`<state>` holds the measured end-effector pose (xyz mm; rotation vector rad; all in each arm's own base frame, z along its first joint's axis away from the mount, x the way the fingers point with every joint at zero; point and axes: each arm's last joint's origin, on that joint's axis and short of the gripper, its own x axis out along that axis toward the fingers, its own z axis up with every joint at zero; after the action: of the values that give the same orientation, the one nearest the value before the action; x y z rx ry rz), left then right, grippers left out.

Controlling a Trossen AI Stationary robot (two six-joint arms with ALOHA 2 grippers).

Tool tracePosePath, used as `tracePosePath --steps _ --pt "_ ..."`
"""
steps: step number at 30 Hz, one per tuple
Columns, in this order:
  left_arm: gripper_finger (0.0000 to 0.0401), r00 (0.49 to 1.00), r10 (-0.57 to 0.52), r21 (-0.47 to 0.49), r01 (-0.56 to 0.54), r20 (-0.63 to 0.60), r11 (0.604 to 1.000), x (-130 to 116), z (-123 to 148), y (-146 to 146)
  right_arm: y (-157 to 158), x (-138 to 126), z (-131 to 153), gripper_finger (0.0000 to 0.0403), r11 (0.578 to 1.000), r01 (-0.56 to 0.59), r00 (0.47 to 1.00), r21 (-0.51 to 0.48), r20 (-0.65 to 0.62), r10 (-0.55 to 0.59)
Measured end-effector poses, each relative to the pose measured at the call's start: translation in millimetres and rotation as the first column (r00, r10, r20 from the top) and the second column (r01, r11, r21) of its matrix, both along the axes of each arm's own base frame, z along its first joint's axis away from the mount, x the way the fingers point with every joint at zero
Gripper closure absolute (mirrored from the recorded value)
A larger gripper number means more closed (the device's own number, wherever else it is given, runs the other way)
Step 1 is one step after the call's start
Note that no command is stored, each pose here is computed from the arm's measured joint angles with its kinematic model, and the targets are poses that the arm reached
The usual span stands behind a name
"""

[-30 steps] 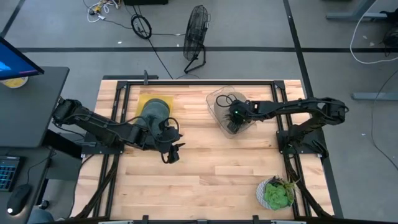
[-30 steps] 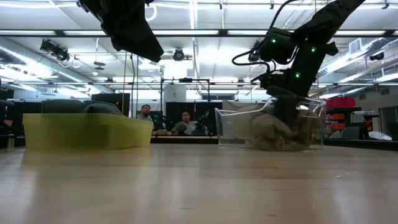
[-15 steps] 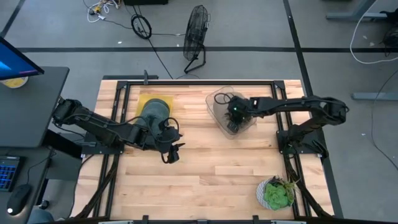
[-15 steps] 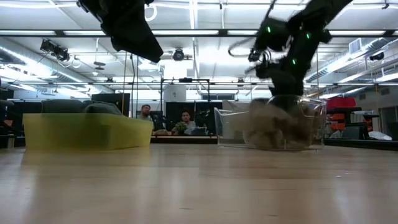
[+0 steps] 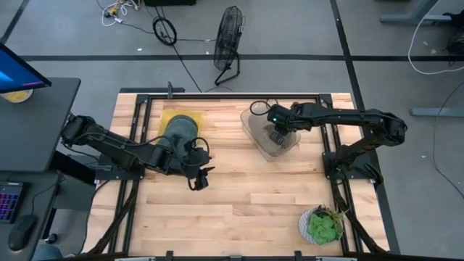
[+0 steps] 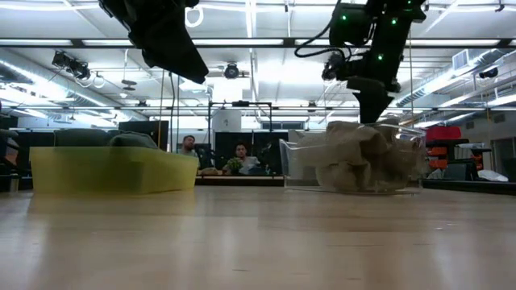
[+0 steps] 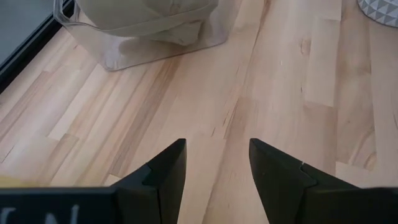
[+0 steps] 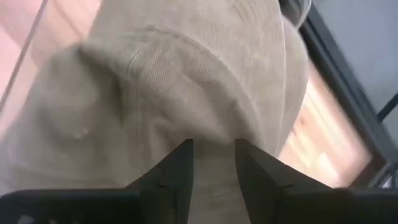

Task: Pick & Place hat
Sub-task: Put the brown cap into the transparent bin

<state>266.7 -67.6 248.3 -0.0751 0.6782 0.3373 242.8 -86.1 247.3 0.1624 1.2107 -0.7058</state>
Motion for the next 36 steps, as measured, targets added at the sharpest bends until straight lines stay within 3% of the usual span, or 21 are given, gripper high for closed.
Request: tracePosePath --steps 6,16,22,29,31,34,36 --pt "0.0222 1.0 0.0 0.0 0.0 -0.001 1.0 0 0 0 -4 -4 -12 0.0278 0.99 0.125 0.991 0.072 0.034 -0.127" --pt "0.0222 1.0 0.0 0.001 0.0 -0.006 1.0 0 0 0 0 -2 -12 0.0275 0.987 0.078 0.995 0.142 0.052 -0.086" --pt "0.0222 1.0 0.001 0.001 0.0 -0.005 1.0 0 0 0 6 7 6 0.0246 0.993 -0.049 0.996 0.107 0.08 0.04" --pt "0.0222 1.0 0.0 0.002 0.0 -0.005 1.0 0 0 0 17 14 40 0.019 0.992 -0.091 0.991 0.086 0.106 0.082" --pt "0.0222 1.0 0.0 0.002 0.0 -0.006 1.0 0 0 0 18 10 53 0.0182 0.997 -0.066 0.996 0.03 0.058 0.064" --pt "0.0222 1.0 0.0 0.002 0.0 -0.006 1.0 0 0 0 15 -1 62 0.0178 0.989 0.071 0.997 -0.128 -0.03 -0.076" --pt "0.0222 1.0 0.0 0.003 0.0 -0.01 1.0 -1 -1 0 10 -6 60 0.0178 0.978 0.161 0.985 -0.13 -0.035 -0.167"
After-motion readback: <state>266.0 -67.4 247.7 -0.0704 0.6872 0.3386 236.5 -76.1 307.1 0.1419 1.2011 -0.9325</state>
